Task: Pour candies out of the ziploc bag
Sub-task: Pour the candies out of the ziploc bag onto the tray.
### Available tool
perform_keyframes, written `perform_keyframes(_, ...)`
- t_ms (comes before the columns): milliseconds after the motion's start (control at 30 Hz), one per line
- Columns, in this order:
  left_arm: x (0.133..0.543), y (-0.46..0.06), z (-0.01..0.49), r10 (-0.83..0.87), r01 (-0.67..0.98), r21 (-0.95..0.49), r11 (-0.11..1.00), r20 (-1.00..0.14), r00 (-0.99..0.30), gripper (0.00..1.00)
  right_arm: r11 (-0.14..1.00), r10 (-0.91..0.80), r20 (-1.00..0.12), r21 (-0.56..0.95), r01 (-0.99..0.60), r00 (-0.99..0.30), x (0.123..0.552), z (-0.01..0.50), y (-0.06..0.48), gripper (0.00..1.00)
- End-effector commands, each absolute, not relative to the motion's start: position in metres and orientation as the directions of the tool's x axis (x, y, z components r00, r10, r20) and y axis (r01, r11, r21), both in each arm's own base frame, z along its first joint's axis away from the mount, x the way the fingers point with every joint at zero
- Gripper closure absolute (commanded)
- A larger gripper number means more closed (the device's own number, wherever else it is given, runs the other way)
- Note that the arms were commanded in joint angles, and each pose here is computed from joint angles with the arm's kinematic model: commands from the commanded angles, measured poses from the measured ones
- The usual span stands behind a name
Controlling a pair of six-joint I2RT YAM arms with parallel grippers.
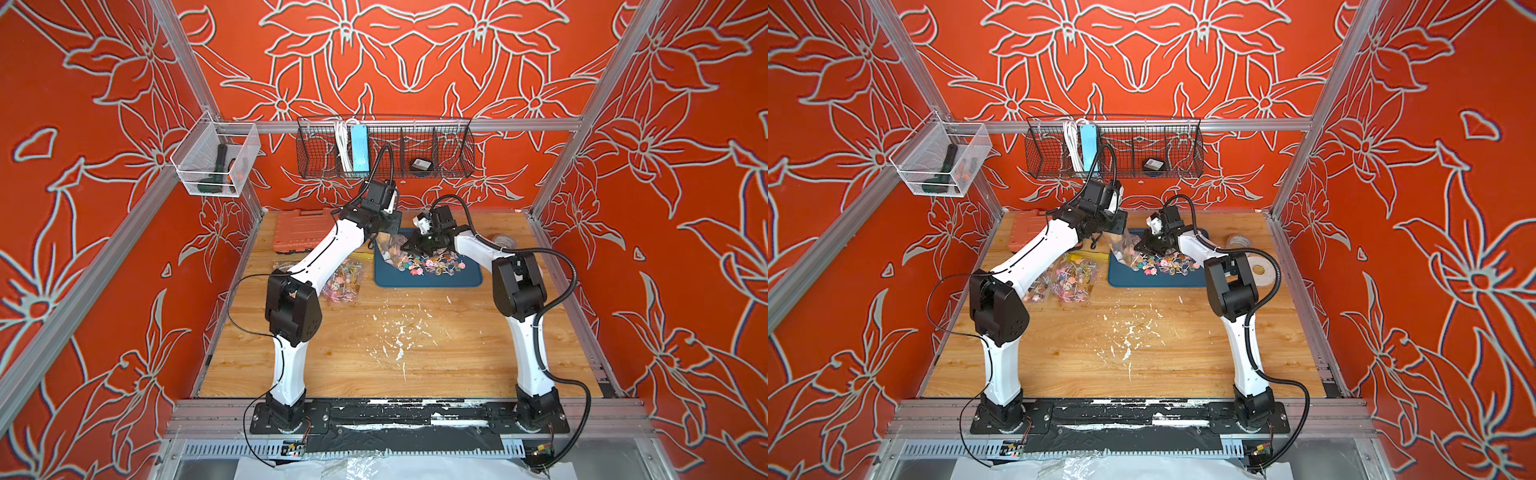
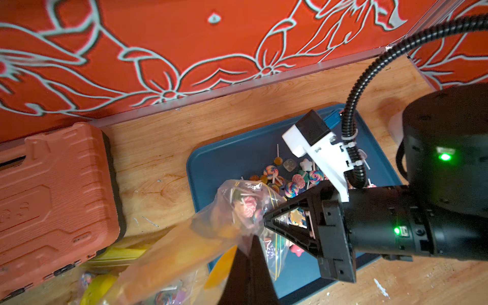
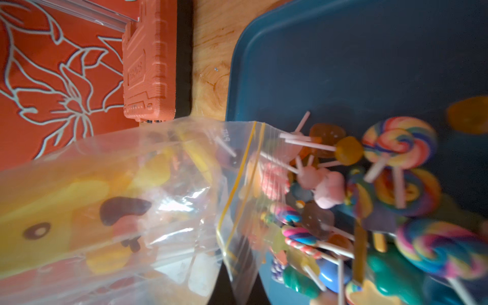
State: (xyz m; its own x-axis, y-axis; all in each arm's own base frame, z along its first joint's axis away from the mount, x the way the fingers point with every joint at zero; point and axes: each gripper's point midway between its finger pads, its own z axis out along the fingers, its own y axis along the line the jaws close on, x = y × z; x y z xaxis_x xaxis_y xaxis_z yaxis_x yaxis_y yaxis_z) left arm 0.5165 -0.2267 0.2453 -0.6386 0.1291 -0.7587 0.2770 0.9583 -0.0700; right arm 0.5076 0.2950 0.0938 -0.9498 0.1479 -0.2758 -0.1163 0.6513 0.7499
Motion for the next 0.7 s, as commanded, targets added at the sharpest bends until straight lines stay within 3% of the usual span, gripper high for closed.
perform_keyframes(0, 0.518, -0.210, 0.337, 0.071, 0.255, -0.055, 0.965, -0.885, -0.459, 1.00, 0.699, 0.157, -0.166, 0.715, -0.010, -0.974, 0.496, 0.048, 0.292, 1.00)
perform_keyframes(667, 0.504, -0.208, 0.359, 0.101, 0.276, -0.026, 0.961, -0.893, -0.438, 1.00, 0.651, 0.146, -0.209, 0.757, -0.065, -0.967, 0.498, 0.062, 0.310, 1.00)
